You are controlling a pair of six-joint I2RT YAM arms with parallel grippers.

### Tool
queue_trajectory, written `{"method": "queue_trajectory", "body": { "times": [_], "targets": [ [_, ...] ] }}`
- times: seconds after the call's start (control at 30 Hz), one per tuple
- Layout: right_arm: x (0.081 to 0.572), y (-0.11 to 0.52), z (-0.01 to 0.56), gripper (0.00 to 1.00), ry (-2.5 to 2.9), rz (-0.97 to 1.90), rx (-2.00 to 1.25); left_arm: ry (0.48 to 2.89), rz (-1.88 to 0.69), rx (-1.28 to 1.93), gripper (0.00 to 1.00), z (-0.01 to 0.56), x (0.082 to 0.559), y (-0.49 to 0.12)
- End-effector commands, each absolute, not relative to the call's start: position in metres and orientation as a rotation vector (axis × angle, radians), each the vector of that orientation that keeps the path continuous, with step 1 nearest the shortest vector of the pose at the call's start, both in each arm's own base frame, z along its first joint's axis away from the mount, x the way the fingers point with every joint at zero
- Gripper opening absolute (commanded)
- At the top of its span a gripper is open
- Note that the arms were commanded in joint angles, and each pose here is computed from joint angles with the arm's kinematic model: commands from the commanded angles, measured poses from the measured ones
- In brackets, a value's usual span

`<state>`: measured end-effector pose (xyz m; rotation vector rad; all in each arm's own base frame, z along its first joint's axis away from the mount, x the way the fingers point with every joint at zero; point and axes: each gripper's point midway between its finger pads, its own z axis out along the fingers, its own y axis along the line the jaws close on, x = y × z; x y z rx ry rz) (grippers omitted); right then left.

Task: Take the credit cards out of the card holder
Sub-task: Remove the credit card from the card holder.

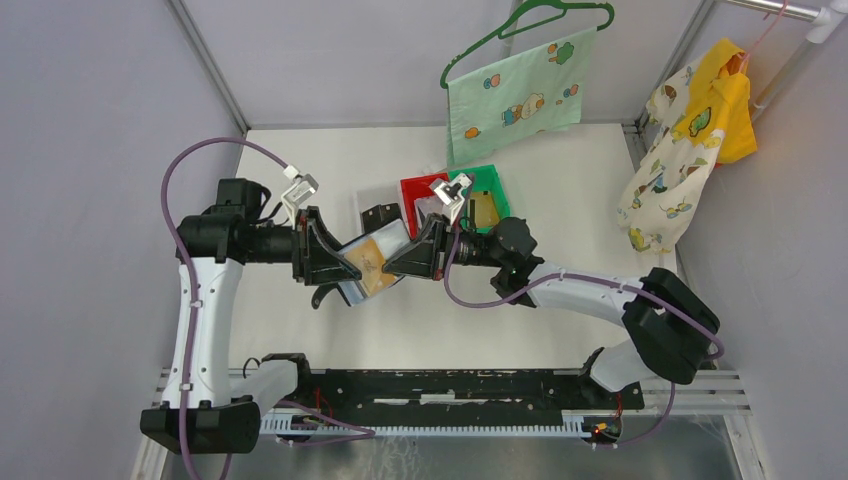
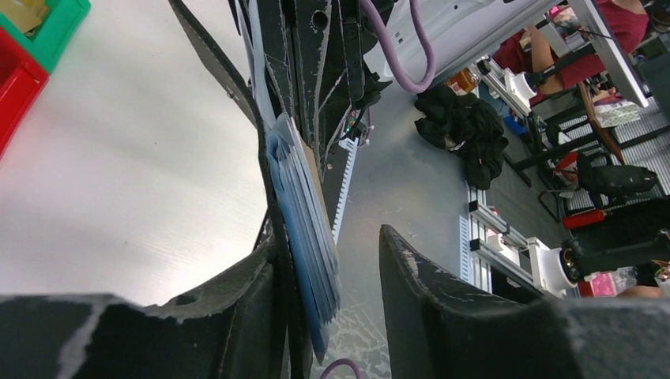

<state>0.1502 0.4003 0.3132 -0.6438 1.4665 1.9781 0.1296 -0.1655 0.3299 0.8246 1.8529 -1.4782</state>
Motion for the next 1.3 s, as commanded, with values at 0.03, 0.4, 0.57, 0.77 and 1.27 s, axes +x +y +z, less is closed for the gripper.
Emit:
{"method": "queue_trajectory", "body": {
  "times": [0.03,0.4,0.57,0.77,1.27],
  "targets": [
    [0.156,0.394,0.325,0.00,1.431,1.939,-0.617,1.684,-1.481,0.910,0.48,0.354,0.116,-0.171],
    [0.150,0.388,0.336,0.01,1.378,2.000,-0.632,1.674,-1.494,0.953,0.02,0.353,0.112,-0.174],
    [0.142,0.389,0.349,0.23,1.332,2.027,-0.673,1.731,-1.477,0.932,0.02,0.348,0.122,-0.173],
    [0.146,0.395,0.358,0.22,1.320,2.025,-0.673,1.763,-1.444,0.923,0.02,0.345,0.129,-0.172],
    [0.144,0.395,0.359,0.00,1.296,2.024,-0.663,1.882,-1.273,0.758,0.03,0.334,0.158,-0.165]
  ]
}}
